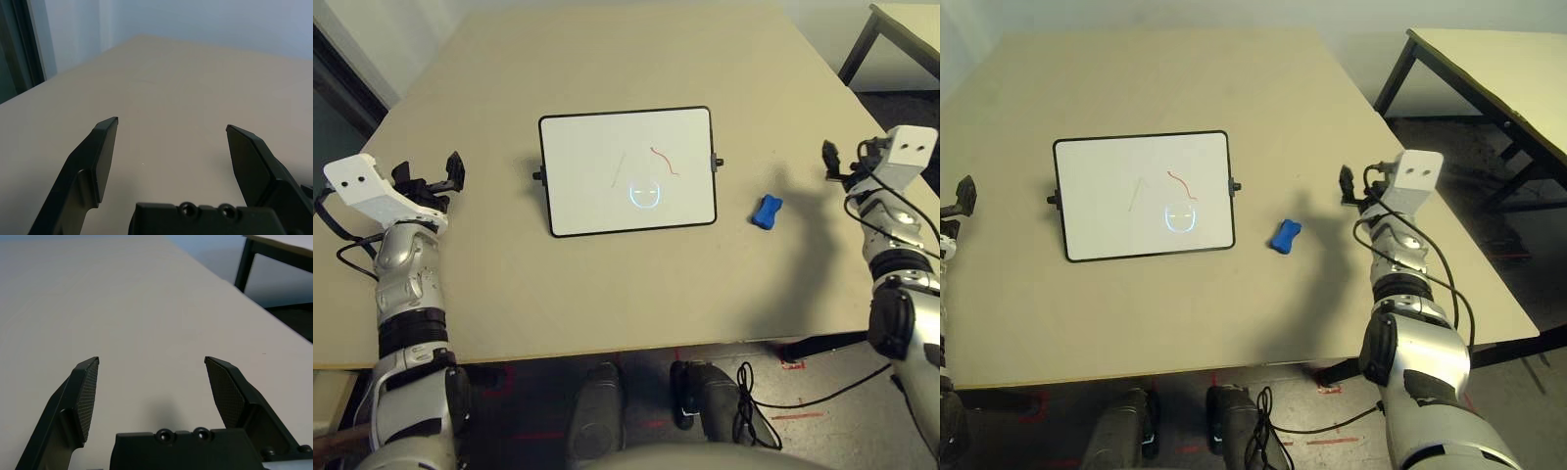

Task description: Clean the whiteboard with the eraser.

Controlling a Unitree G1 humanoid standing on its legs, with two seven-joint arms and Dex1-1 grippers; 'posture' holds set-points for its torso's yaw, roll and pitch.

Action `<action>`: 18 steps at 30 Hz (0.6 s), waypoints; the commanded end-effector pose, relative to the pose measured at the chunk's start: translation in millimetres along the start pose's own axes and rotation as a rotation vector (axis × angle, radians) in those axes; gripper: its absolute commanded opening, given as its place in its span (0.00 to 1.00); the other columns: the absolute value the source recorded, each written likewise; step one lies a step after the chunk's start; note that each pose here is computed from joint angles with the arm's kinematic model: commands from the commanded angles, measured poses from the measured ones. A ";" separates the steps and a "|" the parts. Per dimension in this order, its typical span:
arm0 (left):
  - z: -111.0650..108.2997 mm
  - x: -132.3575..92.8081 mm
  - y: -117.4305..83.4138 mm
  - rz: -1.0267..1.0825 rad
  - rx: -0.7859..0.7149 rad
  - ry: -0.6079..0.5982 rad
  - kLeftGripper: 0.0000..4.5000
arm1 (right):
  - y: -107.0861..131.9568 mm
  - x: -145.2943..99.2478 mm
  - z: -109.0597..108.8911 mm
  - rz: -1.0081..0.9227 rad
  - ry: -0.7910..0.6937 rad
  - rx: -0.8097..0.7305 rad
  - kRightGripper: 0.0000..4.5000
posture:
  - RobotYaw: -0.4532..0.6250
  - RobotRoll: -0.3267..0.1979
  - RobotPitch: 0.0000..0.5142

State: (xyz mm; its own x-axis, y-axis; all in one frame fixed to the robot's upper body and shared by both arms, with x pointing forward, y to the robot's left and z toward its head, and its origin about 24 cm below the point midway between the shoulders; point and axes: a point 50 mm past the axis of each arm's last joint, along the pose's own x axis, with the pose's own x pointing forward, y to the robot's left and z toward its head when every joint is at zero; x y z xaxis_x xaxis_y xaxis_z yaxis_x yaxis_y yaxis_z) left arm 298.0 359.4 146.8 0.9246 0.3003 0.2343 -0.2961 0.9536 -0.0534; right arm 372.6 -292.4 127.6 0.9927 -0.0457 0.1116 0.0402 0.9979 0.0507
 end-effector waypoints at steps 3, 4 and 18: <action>-2.2 5.0 -5.7 -0.036 0.003 0.029 1.00 | -1.7 -4.3 -9.7 -0.012 0.034 0.009 0.99 | 0.52 0.62 0.32; -3.3 5.9 -7.1 -0.048 0.007 0.037 1.00 | -1.8 -4.5 -10.0 -0.013 0.034 0.007 0.99 | 0.51 0.62 0.32; 60.8 42.3 -64.5 -0.456 0.043 -0.065 1.00 | 24.4 4.3 32.2 -0.049 0.170 -0.005 0.99 | 0.46 0.62 0.27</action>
State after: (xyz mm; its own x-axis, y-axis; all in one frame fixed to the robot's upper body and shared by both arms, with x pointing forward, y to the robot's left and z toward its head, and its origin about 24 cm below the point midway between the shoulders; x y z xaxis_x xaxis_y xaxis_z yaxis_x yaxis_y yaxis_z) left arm 340.0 315.4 218.1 0.9436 -0.0912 0.3183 0.0665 0.9939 0.0875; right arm 375.5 -283.2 163.8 0.9927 -0.1198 0.0113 0.1193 0.9921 0.0385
